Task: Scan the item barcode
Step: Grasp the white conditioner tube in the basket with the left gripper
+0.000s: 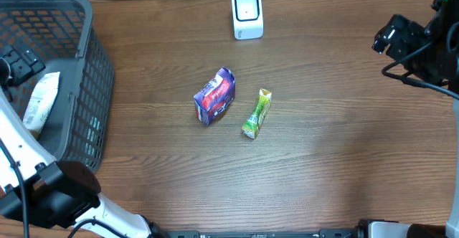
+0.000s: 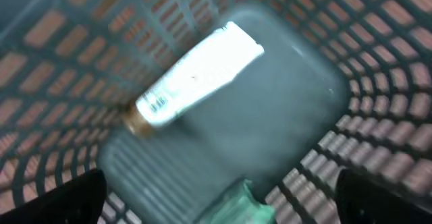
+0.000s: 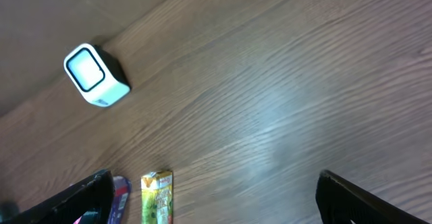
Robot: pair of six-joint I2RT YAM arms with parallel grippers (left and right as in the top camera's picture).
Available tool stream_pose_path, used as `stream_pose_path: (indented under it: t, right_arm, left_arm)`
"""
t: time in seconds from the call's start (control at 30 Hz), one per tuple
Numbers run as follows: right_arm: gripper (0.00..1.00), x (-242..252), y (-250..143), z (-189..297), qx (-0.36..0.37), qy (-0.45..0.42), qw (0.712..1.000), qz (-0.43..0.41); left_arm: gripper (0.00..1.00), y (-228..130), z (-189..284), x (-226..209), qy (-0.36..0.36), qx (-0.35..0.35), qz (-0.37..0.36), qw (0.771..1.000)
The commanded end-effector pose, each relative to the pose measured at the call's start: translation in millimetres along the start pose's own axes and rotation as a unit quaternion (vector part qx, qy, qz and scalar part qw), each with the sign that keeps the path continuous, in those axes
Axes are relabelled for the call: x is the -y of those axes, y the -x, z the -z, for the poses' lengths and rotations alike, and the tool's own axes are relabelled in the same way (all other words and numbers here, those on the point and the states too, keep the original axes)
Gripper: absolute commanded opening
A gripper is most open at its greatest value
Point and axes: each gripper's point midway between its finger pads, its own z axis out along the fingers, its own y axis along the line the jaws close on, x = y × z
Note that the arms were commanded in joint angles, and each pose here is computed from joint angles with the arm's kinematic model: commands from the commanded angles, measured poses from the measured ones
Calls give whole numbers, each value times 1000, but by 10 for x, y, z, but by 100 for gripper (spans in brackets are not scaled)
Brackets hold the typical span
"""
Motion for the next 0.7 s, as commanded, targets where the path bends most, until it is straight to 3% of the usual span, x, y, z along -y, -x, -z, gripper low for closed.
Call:
stream_pose_path:
  t: [0.0, 0.13, 0.33, 0.5, 0.67]
  right_arm:
    - [96, 23, -15, -11, -3, -4, 1000, 1]
    - [96, 24, -17, -11, -3, -4, 1000, 4]
    - [96, 38, -32, -10, -6, -7, 1000, 16]
    - [96, 38, -32, -10, -7, -7, 1000, 15]
    - [96, 46, -47, -10, -10, -9, 1000, 15]
  left_arm:
    - [100, -27, -266, -20, 19, 0, -48, 999]
    - [100, -78, -709, 106, 27, 9, -169, 985]
    - [100, -271, -1240, 119, 40, 14, -247, 968]
    - [100, -290, -1454, -153, 128, 30, -245, 961]
    - [100, -466, -1658, -265, 148, 5, -245, 958]
